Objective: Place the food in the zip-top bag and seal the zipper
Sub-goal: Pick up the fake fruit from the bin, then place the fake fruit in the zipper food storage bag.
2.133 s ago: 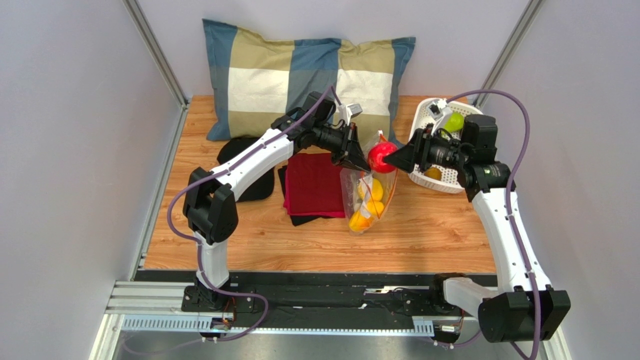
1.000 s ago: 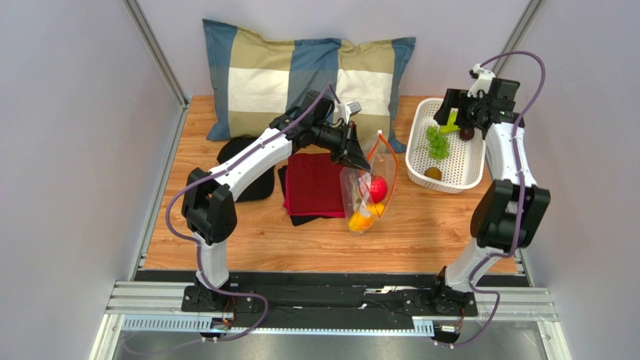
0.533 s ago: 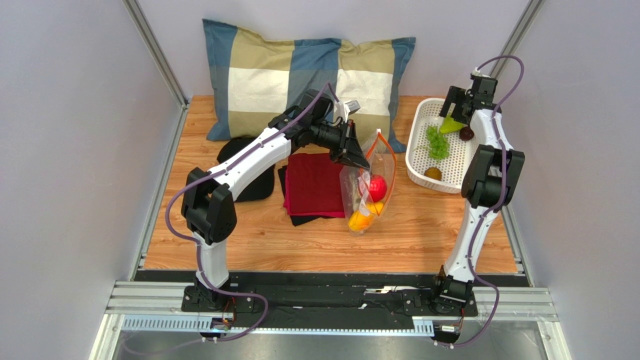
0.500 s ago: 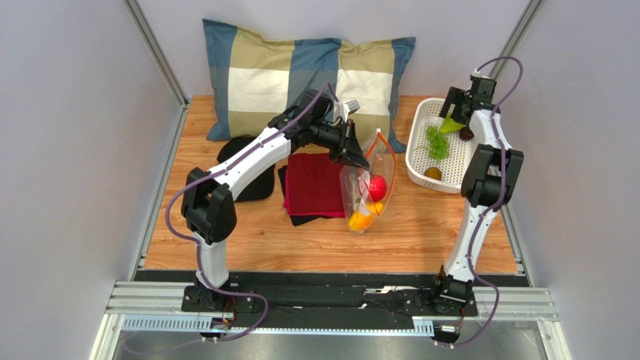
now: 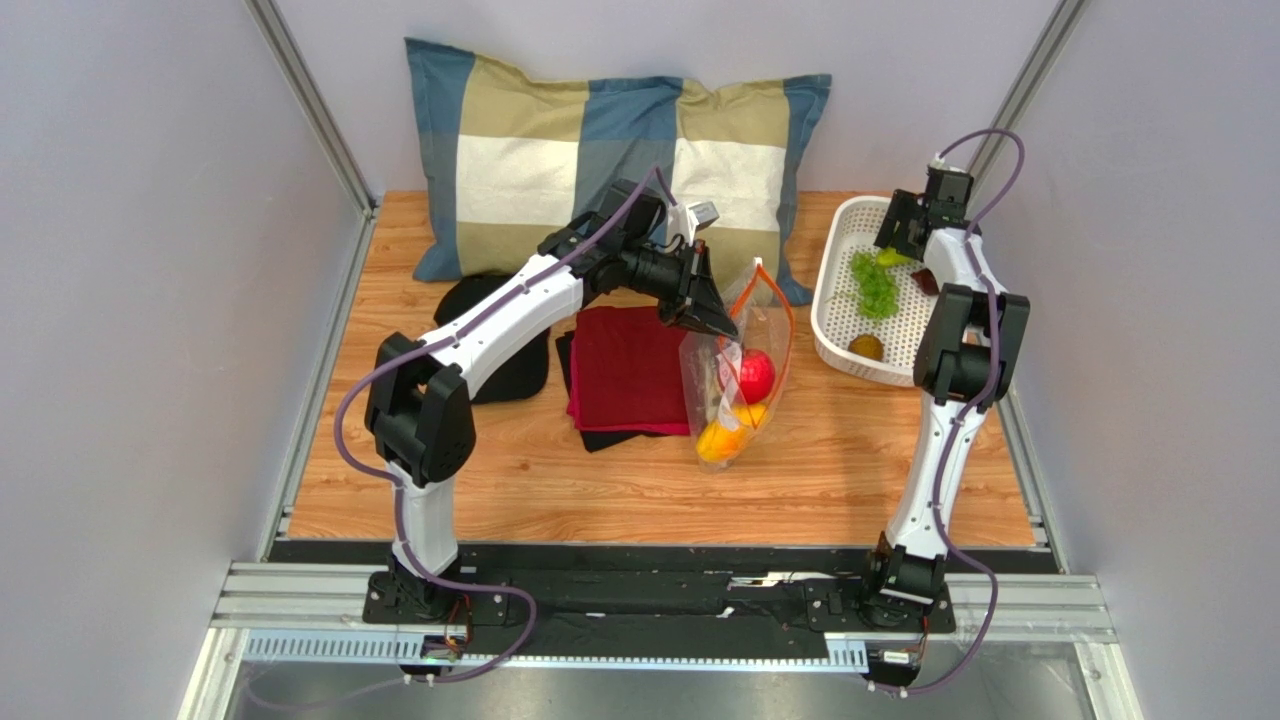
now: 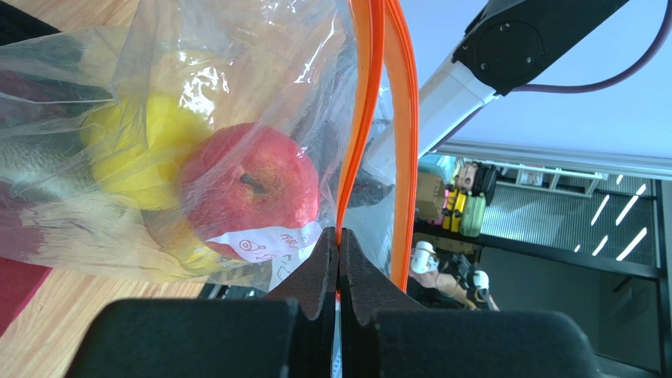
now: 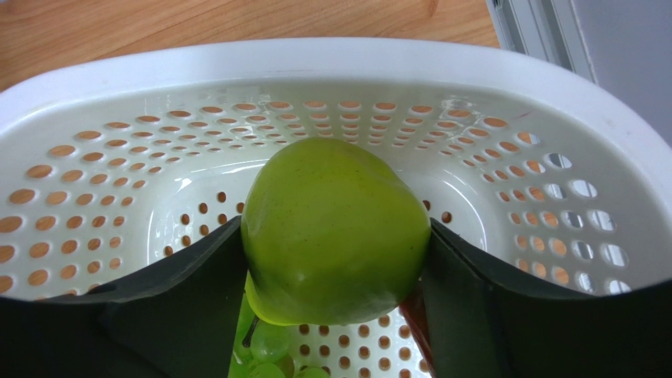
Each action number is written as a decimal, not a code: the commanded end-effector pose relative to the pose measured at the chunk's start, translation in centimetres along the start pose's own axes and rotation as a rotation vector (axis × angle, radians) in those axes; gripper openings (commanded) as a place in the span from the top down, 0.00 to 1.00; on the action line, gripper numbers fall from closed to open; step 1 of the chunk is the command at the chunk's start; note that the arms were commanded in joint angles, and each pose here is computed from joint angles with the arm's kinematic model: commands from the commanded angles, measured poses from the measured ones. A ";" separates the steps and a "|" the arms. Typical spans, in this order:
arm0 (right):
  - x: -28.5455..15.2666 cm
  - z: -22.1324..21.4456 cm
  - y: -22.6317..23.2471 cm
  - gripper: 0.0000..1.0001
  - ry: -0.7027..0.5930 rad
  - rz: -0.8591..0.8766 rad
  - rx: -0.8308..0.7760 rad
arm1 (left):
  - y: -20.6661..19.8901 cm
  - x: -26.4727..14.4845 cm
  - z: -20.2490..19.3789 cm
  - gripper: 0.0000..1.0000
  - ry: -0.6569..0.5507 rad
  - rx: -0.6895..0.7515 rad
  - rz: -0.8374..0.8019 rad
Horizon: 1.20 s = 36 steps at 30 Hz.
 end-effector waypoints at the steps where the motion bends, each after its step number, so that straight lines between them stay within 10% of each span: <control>1: -5.2 5.5 -0.3 0.37 -0.183 0.006 -0.034 | -1.5 -0.8 0.3 1.00 -0.016 0.061 -0.033; 12: -22.2 9.6 3.5 0.62 -0.404 0.346 -0.117 | -1.0 -1.7 -1.4 1.00 0.002 0.086 0.010; 24: -44.9 0.5 15.5 0.66 -0.568 1.035 -0.403 | -1.7 -1.8 -1.0 1.00 -0.005 0.096 0.000; 36: -42.0 -7.8 18.5 0.70 -0.482 0.956 -0.778 | -3.8 -3.2 -2.0 1.00 0.017 0.132 -0.056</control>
Point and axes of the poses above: each gripper's point midway between its finger pads, its own x axis out along the fingers, its own y axis along the line the jaws close on, z = x × y, the point moved 5 cm from there along -x, back along the fingers, and after that the axes turned 11 degrees about -x, right-handed, at the moved point
